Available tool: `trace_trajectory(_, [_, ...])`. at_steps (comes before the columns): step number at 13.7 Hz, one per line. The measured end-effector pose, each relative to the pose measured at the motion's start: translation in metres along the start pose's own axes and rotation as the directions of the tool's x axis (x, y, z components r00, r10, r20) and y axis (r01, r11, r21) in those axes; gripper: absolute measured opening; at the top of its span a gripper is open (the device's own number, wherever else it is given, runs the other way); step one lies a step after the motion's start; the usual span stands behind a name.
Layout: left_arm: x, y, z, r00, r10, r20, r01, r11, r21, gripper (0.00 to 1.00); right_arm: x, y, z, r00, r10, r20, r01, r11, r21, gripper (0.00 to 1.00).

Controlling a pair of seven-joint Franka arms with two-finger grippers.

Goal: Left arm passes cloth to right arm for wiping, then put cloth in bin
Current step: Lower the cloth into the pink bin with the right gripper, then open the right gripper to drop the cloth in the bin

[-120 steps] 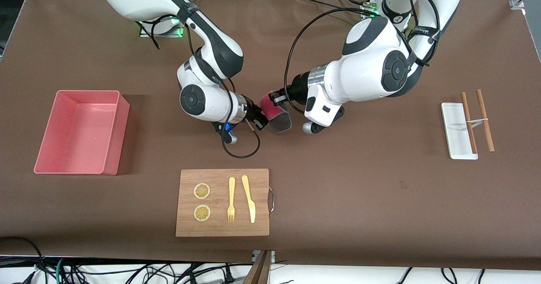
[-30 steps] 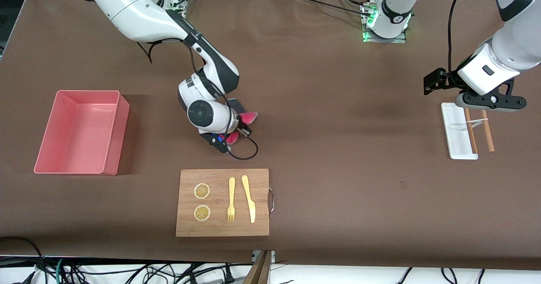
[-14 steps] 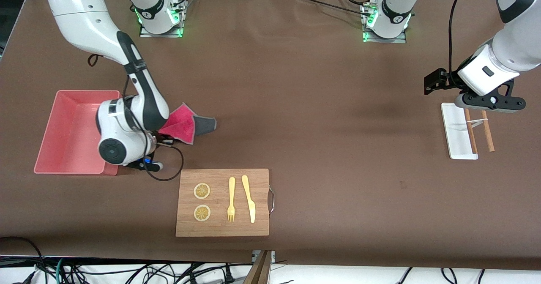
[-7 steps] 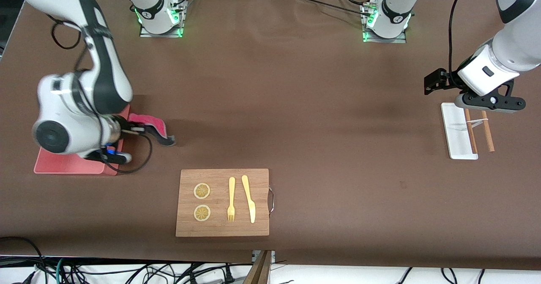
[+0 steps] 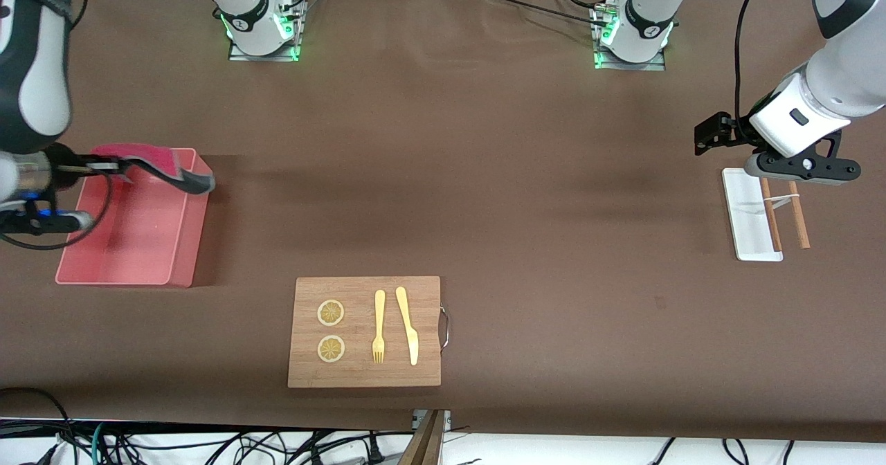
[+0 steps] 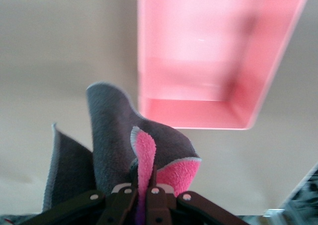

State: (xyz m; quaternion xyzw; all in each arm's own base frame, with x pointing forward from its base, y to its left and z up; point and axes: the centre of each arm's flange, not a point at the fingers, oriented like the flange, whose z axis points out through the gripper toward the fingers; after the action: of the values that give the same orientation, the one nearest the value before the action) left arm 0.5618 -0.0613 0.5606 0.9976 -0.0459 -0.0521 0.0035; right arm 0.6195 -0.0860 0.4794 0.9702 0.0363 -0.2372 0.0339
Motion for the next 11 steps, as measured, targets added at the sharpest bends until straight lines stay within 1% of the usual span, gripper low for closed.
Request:
trace_trajectory(2, [0.000,0.000,0.000,1.000,0.000,0.000,0.000,1.000,0.000,1.00,-0.003,0.036,0.010,0.999,-0.027,0.026,0.027,0.999,-0.026,0.02])
trace_trajectory(4, [0.000,0.000,0.000,1.000,0.000,0.000,0.000,1.000,0.000,1.00,0.004,0.059,0.028,0.998,-0.043,0.039,0.044,0.998,-0.033,0.02])
trace_trajectory(8, [0.000,-0.001,0.000,1.000,-0.001,0.001,0.001,1.000,0.000,1.00,0.043,0.084,0.101,0.996,-0.063,0.067,0.066,0.997,-0.042,0.02])
trace_trajectory(11, [0.000,-0.001,0.000,1.000,-0.001,0.002,0.001,1.000,0.000,1.00,0.073,0.085,0.153,0.995,-0.075,0.070,0.079,0.996,-0.051,0.02])
